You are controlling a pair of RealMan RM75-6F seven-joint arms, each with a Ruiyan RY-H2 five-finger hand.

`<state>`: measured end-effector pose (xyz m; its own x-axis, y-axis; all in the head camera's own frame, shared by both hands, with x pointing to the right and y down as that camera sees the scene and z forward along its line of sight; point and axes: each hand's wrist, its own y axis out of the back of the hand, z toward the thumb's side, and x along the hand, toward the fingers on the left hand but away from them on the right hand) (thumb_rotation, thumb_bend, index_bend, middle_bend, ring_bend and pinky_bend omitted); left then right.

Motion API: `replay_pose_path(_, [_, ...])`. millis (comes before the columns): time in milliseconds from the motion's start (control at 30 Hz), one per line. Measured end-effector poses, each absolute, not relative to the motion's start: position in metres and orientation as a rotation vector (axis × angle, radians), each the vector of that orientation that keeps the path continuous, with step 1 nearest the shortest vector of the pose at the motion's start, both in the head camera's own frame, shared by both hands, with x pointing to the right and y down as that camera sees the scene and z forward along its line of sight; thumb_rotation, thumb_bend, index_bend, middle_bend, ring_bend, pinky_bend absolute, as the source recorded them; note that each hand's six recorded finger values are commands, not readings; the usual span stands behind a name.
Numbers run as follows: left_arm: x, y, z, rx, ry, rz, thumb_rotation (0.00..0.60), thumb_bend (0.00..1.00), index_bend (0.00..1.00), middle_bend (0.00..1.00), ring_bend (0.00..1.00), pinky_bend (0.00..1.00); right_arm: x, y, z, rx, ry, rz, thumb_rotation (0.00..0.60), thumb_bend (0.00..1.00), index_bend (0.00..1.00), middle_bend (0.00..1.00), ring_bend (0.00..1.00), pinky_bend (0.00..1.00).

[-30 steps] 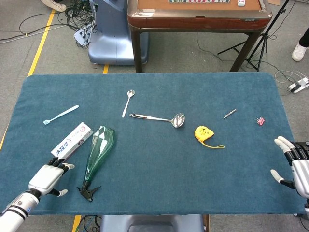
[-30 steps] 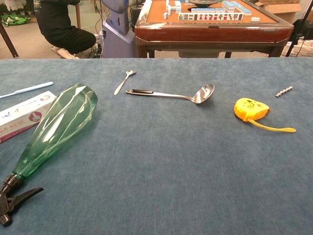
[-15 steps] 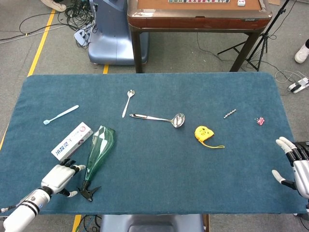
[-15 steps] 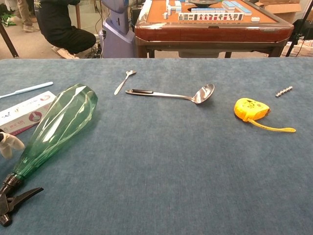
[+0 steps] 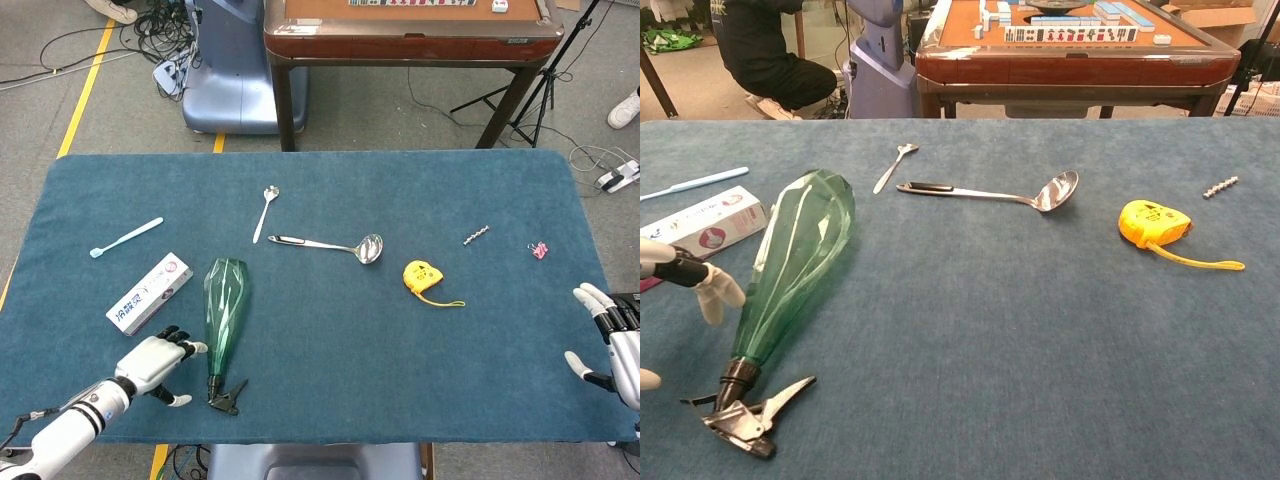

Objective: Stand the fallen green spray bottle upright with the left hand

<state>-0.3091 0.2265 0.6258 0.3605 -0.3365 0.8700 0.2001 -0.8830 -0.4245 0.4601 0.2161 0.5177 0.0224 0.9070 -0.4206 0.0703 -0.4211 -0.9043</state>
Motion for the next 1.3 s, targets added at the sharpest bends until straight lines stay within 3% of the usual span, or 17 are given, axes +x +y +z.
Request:
replay_pose_path(433, [-0.278,0.206,0.629,-2.294,0.162,-1.508,0.421,0.24,0.05,0.26,0.11,0.0,0.463,0.217,0.518,-1.585,-1.029,1.485,0.6,0.21,0.14,0.14,0.12,0.14])
replay_pose_path(700, [-0.29,0.189,0.624,-2.218,0.306,-1.497,0.586,0.24,0.08,0.26,0.11,0.0,0.461,0.216,0.519,-1.589,-1.023,1.48,0.6,0.21,0.14,0.14,0.12,0.14])
replay_pose_path(900, [-0.304,0.173,0.611,-2.147,0.499,-1.434,0.6,0.24,0.15,0.26,0.11,0.0,0.458,0.216,0.518,-1.59,-1.017,1.475,0.6,0.21,0.14,0.14,0.12,0.14])
replay_pose_path(1133, [-0.296,0.155,0.596,-2.167,0.71,-1.215,0.559,0.24,0.21,0.26,0.07,0.0,0.454,0.217,0.518,-1.595,-1.01,1.474,0.6,0.21,0.14,0.14,0.12,0.14])
replay_pose_path(1300, [-0.279,0.142,0.596,-2.24,0.749,-1.062,0.327,0.24,0.21,0.26,0.01,0.0,0.453,0.218,0.518,-1.596,-1.006,1.476,0.6,0.21,0.14,0.14,0.12,0.14])
